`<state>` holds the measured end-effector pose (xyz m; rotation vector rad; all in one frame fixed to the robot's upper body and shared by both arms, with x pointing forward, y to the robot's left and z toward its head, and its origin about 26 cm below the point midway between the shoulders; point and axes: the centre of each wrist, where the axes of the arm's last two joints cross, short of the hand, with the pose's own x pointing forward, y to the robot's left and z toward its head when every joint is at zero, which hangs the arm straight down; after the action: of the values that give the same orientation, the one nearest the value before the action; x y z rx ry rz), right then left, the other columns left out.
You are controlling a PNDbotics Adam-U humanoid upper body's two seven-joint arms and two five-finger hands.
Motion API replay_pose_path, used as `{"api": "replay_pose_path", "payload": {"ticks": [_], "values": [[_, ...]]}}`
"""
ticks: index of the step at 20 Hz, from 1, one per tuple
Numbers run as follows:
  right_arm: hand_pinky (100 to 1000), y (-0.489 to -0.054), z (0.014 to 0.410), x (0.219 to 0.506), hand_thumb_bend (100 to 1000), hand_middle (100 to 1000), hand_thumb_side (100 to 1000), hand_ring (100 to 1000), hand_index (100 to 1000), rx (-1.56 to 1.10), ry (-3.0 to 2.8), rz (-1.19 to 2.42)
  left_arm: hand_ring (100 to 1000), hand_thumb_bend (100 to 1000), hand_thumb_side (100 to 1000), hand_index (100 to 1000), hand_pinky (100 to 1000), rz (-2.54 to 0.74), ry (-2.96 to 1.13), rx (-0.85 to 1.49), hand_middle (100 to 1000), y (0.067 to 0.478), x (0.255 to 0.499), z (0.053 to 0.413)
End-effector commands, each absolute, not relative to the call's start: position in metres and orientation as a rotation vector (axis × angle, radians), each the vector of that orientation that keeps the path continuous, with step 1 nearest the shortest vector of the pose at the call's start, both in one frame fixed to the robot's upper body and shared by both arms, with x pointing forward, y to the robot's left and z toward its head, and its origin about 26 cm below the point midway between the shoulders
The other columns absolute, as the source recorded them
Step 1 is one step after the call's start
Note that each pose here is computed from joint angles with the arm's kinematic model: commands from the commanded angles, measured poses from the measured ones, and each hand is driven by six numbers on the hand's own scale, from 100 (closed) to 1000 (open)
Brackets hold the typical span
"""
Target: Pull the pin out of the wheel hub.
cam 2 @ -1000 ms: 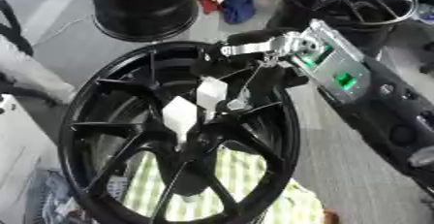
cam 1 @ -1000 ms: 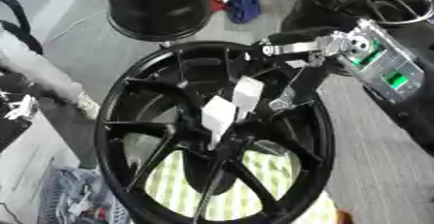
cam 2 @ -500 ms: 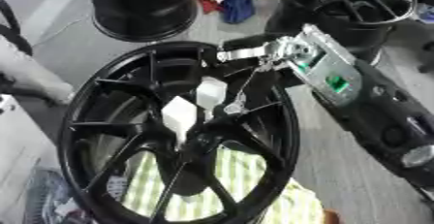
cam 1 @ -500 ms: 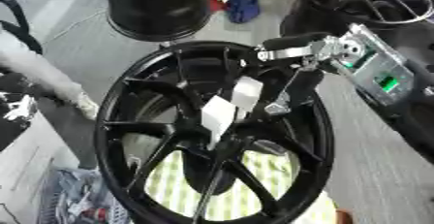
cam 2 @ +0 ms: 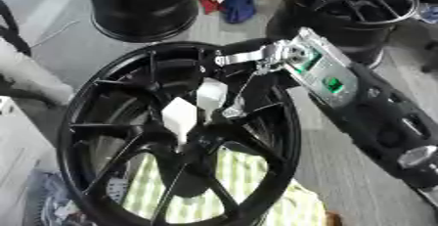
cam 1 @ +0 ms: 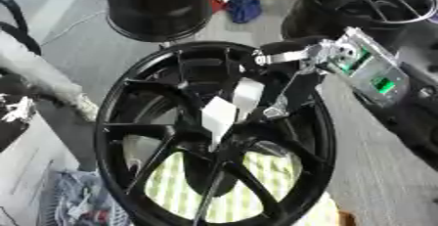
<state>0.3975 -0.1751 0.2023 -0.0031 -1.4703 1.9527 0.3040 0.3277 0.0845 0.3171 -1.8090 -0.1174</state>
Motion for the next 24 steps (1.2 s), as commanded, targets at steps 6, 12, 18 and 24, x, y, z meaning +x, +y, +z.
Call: {"api": "replay_pose_path", "payload": {"ticks": [6,12,18,24], "values": [[697,-0.174,0.211,0.4,326,720,260,655,808,-0.045,-1.473,1.956,603,282,298,764,553,-0.139,-1.838,0.323,626,0.328,0.306,0.094],[600,-0.174,0.212,0.4,312,611,254,526,744,-0.051,-1.486,1.942,603,282,298,764,553,-0.141,-1.838,0.322,626,0.328,0.306,0.094],[449,-0.175,0.217,0.4,290,488,237,385,626,-0.073,-1.543,1.899,603,280,299,764,553,-0.142,-1.838,0.322,626,0.328,0.306,0.094],[437,-0.177,0.226,0.398,288,477,233,374,607,-0.094,-1.589,1.87,603,280,299,764,553,-0.142,-1.837,0.323,626,0.328,0.306,0.094]]}}
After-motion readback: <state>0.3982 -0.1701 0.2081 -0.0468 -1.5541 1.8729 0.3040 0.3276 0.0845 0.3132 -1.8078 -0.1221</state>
